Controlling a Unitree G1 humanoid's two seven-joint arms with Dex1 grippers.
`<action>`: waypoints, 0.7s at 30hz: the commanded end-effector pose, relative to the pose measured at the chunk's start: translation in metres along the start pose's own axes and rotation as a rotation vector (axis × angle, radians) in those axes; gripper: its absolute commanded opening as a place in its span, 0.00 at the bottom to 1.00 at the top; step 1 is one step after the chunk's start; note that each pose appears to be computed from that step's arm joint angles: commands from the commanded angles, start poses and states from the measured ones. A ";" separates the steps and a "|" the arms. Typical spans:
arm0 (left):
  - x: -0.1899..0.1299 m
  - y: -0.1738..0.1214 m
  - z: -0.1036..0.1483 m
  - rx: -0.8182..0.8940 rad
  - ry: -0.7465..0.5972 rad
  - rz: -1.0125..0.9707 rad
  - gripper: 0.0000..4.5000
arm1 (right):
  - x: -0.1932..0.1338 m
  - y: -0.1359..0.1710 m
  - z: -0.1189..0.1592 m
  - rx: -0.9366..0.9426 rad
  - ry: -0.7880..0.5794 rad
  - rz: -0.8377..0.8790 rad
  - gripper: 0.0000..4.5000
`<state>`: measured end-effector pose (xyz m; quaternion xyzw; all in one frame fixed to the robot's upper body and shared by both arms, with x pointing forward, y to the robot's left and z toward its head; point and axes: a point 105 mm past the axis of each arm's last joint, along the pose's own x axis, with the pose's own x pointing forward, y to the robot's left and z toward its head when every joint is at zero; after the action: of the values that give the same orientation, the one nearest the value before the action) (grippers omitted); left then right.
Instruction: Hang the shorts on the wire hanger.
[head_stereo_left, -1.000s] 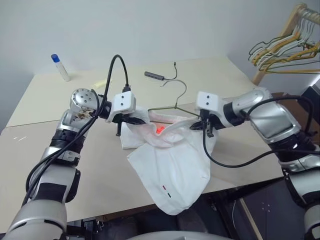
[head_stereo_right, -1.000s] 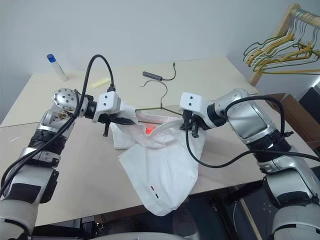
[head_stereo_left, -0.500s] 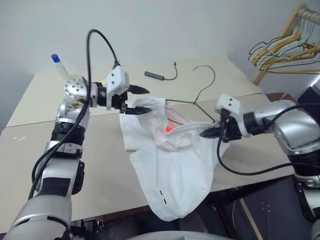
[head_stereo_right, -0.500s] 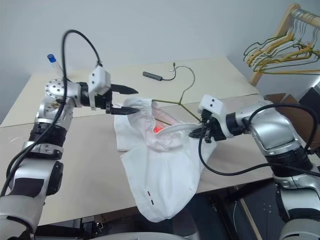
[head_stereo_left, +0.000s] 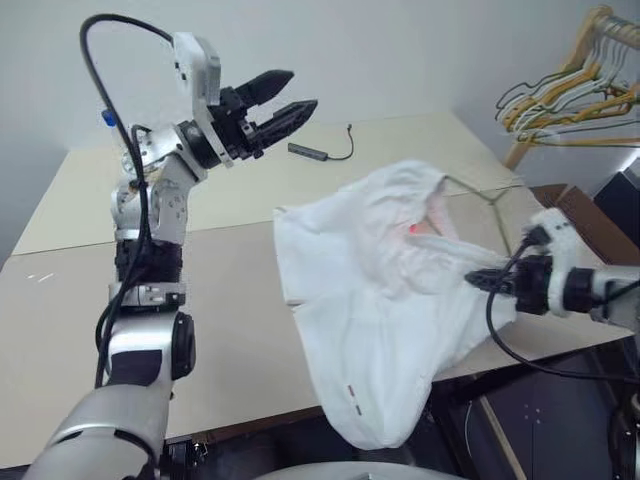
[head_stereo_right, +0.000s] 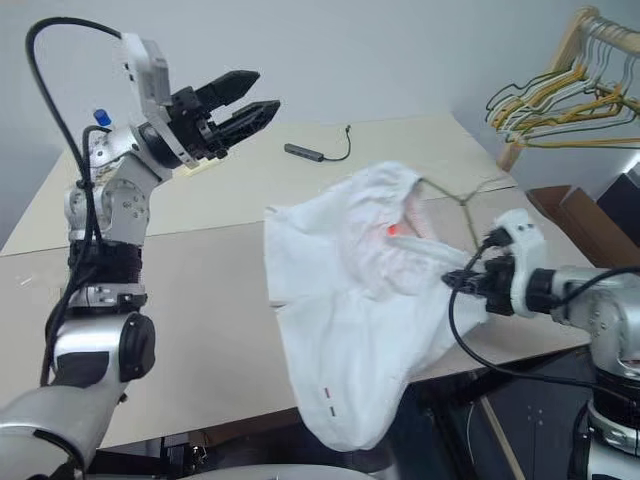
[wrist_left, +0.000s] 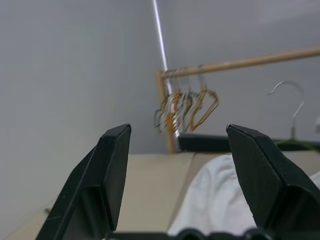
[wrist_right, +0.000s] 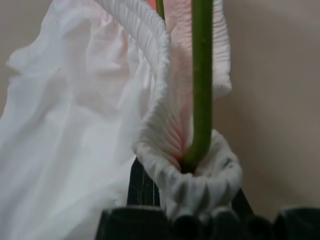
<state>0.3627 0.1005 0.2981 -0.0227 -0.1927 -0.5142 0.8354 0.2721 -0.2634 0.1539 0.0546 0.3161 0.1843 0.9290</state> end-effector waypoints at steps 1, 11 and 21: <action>0.003 -0.020 0.024 -0.017 -0.076 -0.026 0.74 | -0.029 -0.026 0.020 0.063 -0.120 -0.184 0.00; 0.002 -0.031 0.029 -0.037 -0.080 -0.018 0.74 | -0.060 -0.084 0.041 0.298 -0.151 -0.392 0.00; -0.002 -0.034 0.031 -0.037 -0.076 -0.019 0.74 | -0.100 -0.130 0.072 0.617 -0.229 -0.617 0.00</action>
<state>0.3296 0.0927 0.3108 -0.0605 -0.1987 -0.5203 0.8283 0.2893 -0.4098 0.2213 0.2410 0.2793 -0.1890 0.9101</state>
